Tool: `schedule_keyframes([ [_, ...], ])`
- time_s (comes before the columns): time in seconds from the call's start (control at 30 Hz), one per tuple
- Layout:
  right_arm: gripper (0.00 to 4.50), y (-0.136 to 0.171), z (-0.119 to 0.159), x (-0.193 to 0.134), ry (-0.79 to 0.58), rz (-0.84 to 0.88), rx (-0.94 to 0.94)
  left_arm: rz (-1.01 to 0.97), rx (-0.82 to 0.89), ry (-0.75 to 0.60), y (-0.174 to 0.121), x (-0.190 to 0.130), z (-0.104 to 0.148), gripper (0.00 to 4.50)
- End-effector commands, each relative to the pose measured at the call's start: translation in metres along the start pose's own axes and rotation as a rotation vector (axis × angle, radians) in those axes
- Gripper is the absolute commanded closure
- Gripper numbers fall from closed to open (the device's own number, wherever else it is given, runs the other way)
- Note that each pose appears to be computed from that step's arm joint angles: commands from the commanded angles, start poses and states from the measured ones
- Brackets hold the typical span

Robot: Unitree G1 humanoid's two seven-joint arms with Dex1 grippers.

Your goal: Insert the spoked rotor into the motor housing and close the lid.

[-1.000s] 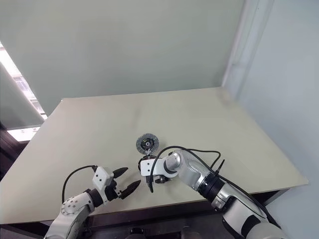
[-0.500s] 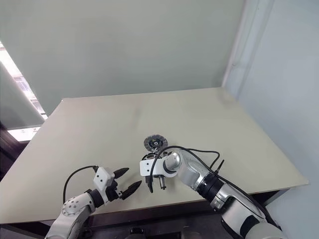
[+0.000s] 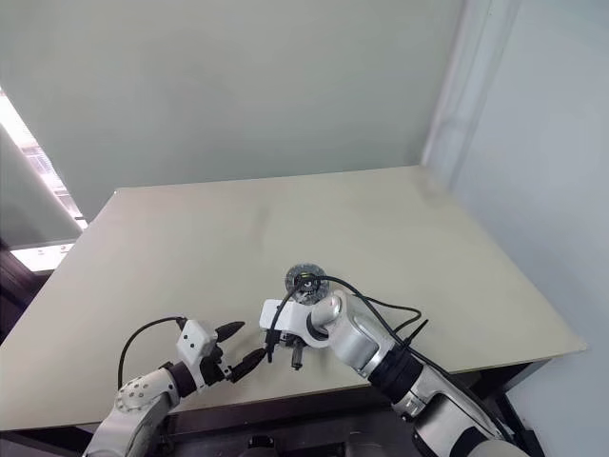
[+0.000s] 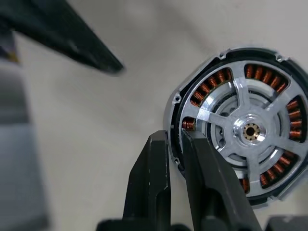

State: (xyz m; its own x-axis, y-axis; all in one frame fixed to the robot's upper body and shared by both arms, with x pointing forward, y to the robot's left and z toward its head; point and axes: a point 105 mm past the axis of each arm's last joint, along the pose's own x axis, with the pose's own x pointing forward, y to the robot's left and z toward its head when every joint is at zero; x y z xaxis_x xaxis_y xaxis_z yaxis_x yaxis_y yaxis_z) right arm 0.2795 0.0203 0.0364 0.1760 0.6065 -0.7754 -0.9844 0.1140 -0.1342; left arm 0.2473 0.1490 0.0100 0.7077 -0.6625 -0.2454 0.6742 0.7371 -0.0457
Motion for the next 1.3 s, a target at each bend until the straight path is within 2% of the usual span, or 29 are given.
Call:
schedule_keyframes([
  [0.03, 4.4, 0.001, 0.034, -0.017, -0.099, -0.032, 0.046, 0.017, 0.003, -0.025, 0.005, -0.004, 0.007, 0.0],
  [0.33, 4.4, 0.001, 0.046, -0.01, -0.126, -0.105, 0.264, 0.0, -0.018, -0.04, 0.002, -0.027, 0.008, 0.0],
  [0.5, 4.4, 0.001, 0.047, -0.007, -0.123, -0.115, 0.246, 0.006, -0.03, -0.046, -0.002, -0.039, 0.007, 0.0],
  [0.7, 4.4, 0.006, 0.05, -0.011, -0.151, -0.051, 0.13, 0.023, -0.026, -0.036, -0.003, -0.041, 0.006, 0.0],
  [0.8, 3.78, 0.007, 0.047, -0.014, -0.143, -0.05, 0.062, 0.025, -0.023, -0.036, -0.004, -0.039, 0.005, 0.0],
  [1.0, 1.68, 0.003, 0.043, -0.02, -0.152, -0.078, 0.029, 0.021, -0.011, -0.023, -0.004, -0.037, 0.004, 0.0],
  [1.13, 0.21, 0.002, 0.051, -0.034, -0.219, -0.072, 0.035, 0.02, -0.007, -0.024, -0.003, -0.036, 0.006, 0.0],
  [1.17, 0.03, 0.002, 0.051, -0.036, -0.222, -0.07, 0.031, 0.021, -0.007, -0.025, -0.002, -0.036, 0.006, 0.0],
  [1.27, 0.03, -0.004, 0.064, -0.055, -0.326, -0.093, -0.013, 0.02, -0.007, -0.028, -0.003, -0.034, 0.007, 0.0],
  [1.3, 0.03, -0.014, 0.067, -0.065, -0.357, -0.146, -0.014, 0.021, -0.007, -0.03, -0.003, -0.034, 0.007, 0.0],
])
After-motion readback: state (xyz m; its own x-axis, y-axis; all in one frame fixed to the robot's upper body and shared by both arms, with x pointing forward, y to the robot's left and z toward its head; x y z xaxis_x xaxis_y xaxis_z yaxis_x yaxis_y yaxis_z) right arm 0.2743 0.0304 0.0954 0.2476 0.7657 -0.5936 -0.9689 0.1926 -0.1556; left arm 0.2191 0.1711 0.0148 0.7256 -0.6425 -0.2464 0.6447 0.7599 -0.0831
